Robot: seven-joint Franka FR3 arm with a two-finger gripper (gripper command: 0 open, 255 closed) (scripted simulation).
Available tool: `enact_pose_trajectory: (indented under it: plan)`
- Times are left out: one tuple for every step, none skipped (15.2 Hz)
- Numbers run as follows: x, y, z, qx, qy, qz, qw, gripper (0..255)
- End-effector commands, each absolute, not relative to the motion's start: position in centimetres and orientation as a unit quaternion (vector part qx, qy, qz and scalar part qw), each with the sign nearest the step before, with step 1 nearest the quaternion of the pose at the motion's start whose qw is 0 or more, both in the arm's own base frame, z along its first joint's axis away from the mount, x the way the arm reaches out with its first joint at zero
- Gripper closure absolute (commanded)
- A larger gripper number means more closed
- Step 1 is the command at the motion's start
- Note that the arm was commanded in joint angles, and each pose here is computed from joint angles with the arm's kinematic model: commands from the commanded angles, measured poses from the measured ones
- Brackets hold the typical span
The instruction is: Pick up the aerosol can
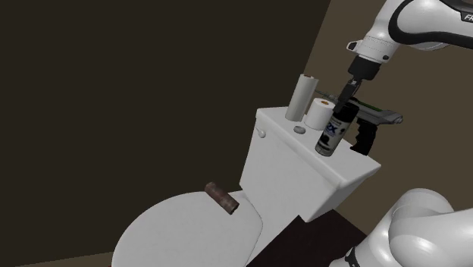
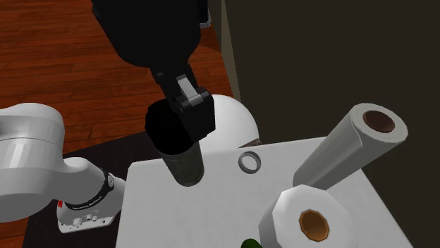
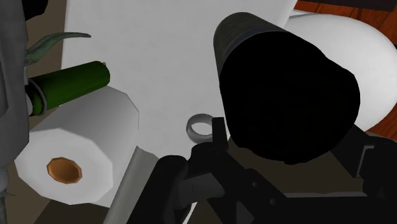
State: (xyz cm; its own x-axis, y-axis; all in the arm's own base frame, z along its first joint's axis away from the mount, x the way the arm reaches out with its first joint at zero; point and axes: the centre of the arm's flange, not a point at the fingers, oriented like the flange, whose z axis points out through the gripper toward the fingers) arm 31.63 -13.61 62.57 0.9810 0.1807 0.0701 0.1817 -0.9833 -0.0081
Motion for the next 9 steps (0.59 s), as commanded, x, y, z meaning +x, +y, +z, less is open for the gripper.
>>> enact_pose_trajectory:
  plan:
    - [31.6,-13.6,62.4,-0.995,-0.091,-0.032,0.008,255]
    - [31.6,-13.6,62.3,-0.995,-0.091,-0.032,0.008,255]
    - [31.7,-13.6,62.3,-0.995,-0.091,-0.032,0.008,255]
    - [31.6,-13.6,62.3,-0.995,-0.091,-0.032,0.008,255]
    - [31.8,-13.6,62.4,-0.995,-0.091,-0.032,0.008,255]
    - [31.8,-13.6,62.9,-0.995,-0.091,-0.032,0.008,255]
    - [31.8,-13.6,63.4,-0.995,-0.091,-0.032,0.008,255]
    - [31.8,-13.6,64.0,-0.995,-0.091,-0.032,0.008,255]
    - [31.8,-13.6,64.5,-0.995,-0.091,-0.032,0.008,255]
